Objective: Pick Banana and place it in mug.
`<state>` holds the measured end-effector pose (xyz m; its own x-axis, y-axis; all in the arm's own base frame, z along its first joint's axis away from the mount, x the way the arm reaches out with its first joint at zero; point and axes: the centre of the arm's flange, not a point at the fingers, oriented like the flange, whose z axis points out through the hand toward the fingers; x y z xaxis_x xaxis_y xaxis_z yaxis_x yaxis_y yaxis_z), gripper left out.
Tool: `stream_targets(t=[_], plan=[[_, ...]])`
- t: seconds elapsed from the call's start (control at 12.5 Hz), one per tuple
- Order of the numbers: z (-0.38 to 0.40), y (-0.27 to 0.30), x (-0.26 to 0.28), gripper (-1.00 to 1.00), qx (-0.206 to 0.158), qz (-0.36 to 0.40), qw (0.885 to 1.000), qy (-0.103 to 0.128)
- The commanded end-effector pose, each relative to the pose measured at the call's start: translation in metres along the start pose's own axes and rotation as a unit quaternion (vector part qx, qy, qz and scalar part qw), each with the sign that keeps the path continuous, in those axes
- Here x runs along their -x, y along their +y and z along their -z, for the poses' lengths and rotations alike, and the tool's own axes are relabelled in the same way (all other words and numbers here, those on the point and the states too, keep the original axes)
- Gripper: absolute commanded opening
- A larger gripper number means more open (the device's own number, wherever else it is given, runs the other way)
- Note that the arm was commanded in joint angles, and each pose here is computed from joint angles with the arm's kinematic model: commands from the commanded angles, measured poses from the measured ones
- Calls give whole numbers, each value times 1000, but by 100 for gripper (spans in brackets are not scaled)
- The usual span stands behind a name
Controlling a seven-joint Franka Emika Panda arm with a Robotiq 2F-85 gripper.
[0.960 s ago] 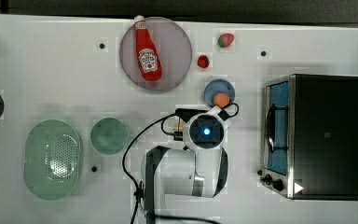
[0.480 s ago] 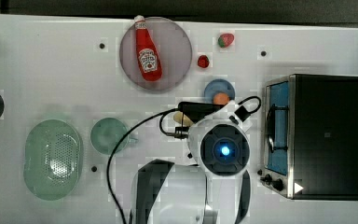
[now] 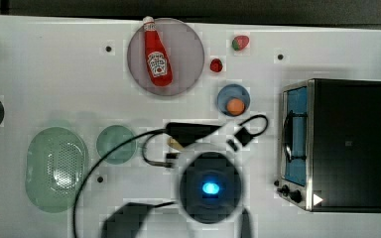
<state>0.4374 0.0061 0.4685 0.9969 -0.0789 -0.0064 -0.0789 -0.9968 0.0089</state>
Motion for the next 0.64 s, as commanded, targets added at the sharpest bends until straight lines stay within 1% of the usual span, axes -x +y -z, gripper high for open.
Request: stream_targets(t=[0.08, 0.24, 0.32, 0.4, 0.48, 0.64], plan=[[-33, -110, 15, -46, 34, -36, 998, -28], [-48, -155, 28, -46, 20, -83, 995, -46], [-56, -173, 31, -46, 9, -103, 994, -47], [-64, -186, 31, -46, 2, -116, 992, -43], [-73, -196, 27, -46, -7, -124, 992, -34], [-98, -208, 21, -46, -16, -131, 991, -37]])
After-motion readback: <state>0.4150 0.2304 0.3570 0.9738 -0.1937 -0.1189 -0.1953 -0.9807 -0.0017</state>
